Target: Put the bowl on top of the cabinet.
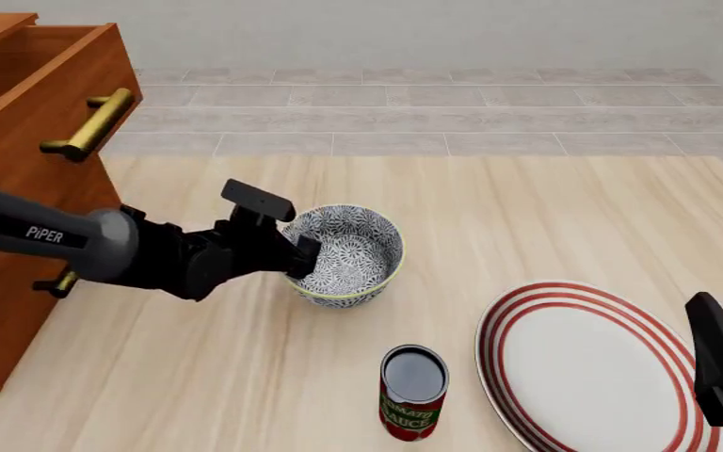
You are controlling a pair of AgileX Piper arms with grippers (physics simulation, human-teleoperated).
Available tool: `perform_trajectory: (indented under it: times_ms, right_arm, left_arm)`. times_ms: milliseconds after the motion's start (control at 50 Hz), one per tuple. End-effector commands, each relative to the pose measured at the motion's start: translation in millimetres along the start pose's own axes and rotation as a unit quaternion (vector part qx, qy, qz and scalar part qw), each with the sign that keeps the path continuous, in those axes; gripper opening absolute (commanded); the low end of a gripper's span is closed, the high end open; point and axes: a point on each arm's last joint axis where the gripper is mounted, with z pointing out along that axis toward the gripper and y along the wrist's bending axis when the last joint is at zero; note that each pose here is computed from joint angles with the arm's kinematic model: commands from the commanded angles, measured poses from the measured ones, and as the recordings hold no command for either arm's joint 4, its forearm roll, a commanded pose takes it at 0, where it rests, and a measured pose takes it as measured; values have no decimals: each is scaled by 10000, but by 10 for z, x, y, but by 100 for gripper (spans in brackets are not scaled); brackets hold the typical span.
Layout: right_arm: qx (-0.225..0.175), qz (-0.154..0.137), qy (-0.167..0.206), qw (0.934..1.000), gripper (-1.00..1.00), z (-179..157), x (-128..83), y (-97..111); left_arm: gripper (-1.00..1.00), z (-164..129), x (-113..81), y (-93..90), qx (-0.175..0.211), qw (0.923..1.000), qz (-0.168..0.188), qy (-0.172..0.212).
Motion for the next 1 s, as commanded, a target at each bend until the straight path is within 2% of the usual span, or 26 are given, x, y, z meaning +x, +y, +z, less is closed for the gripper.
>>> perform_trajectory:
  times_ms: [20,660,680,1000]
  right_arm:
    - [2,-1,0,10000,100,0,0,0]
    - [1,0,1,10000,100,0,0,0]
    - [0,0,0,10000,100,0,0,0]
    - [0,0,1,10000,100,0,0,0]
  left_arm:
    - [100,26,7,-4,5,10000,3,5]
    - [100,168,47,22,-23,9999,-75,73]
    - [-100,171,52,45,-48,10000,-39,61]
    - [-100,14,16,-88,97,9999,-73,-1]
